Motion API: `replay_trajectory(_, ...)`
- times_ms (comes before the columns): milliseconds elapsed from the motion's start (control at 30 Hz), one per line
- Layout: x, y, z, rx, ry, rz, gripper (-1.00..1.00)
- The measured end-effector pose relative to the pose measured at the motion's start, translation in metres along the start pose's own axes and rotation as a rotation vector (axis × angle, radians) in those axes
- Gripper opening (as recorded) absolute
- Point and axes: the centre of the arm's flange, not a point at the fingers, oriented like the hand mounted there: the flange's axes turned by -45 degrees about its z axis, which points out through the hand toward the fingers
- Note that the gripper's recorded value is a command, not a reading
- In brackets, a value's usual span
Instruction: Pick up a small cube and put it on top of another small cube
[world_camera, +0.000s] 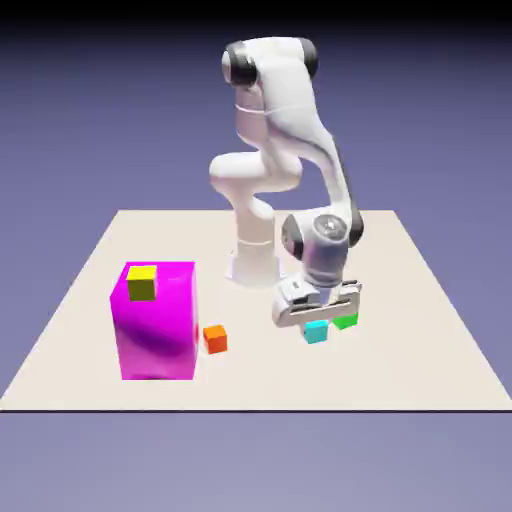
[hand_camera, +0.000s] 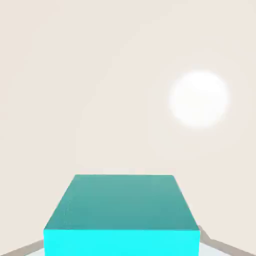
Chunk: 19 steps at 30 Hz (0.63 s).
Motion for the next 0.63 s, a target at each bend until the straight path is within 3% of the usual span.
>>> replay_trajectory(267,-0.079,-0.112,-0.019,-0.097,-0.012,-0.442,-1.0)
replay_trajectory(533,-0.076,-0.108,0.05,-0.099,-0.012,-0.445,-1.0)
replay_trajectory(567,-0.075,-0.106,0.05,-0.098,-0.011,-0.438,1.0)
replay_trajectory(633,-0.076,-0.108,0.05,-0.099,-0.011,-0.445,1.0)
